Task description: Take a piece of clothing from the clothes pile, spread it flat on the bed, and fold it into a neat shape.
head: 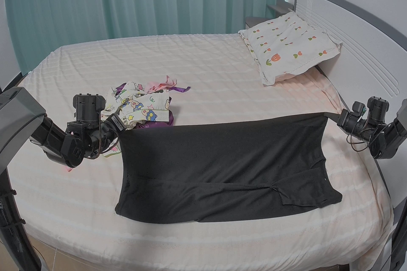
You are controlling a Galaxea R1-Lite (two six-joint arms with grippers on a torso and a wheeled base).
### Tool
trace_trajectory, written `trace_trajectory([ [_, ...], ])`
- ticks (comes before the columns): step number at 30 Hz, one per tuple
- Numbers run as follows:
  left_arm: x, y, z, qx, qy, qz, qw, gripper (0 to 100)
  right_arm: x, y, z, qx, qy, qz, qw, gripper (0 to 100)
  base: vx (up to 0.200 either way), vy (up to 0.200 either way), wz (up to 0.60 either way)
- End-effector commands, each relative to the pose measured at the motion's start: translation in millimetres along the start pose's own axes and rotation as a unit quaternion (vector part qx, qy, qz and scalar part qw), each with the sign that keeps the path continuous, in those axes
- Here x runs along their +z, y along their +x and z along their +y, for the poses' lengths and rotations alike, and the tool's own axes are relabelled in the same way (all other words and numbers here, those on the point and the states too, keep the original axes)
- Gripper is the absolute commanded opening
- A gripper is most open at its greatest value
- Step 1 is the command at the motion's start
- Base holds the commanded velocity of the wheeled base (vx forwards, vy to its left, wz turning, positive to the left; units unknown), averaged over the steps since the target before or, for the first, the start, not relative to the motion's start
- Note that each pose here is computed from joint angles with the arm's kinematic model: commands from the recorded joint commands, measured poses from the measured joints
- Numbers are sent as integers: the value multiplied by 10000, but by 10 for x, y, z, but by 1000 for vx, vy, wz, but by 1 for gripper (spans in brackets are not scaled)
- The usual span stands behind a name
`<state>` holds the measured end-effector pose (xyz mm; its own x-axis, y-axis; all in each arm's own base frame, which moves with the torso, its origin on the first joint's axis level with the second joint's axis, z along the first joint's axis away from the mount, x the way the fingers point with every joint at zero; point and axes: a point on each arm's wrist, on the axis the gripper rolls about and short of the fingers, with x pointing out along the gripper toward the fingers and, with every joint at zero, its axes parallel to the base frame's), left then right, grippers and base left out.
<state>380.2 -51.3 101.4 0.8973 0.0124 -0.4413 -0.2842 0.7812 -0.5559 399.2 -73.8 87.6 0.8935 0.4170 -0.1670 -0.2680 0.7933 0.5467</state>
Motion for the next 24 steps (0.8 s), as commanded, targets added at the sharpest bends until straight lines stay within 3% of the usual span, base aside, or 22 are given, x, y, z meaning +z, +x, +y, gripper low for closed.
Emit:
trace_trajectory([
  [1,-85,-31,88,118,30,159,9998,0,-77,-141,15,-34,-16,97,9999,0,0,0,0],
  [13,-371,-98,333,249,123,634,9976,0,-491,-377,-114,-279,-128,703,9971,0,0,0,0],
  [24,-701,48,578,634,260,1212,9903,0,-830,-521,-207,-342,-178,1224,9917,0,0,0,0],
])
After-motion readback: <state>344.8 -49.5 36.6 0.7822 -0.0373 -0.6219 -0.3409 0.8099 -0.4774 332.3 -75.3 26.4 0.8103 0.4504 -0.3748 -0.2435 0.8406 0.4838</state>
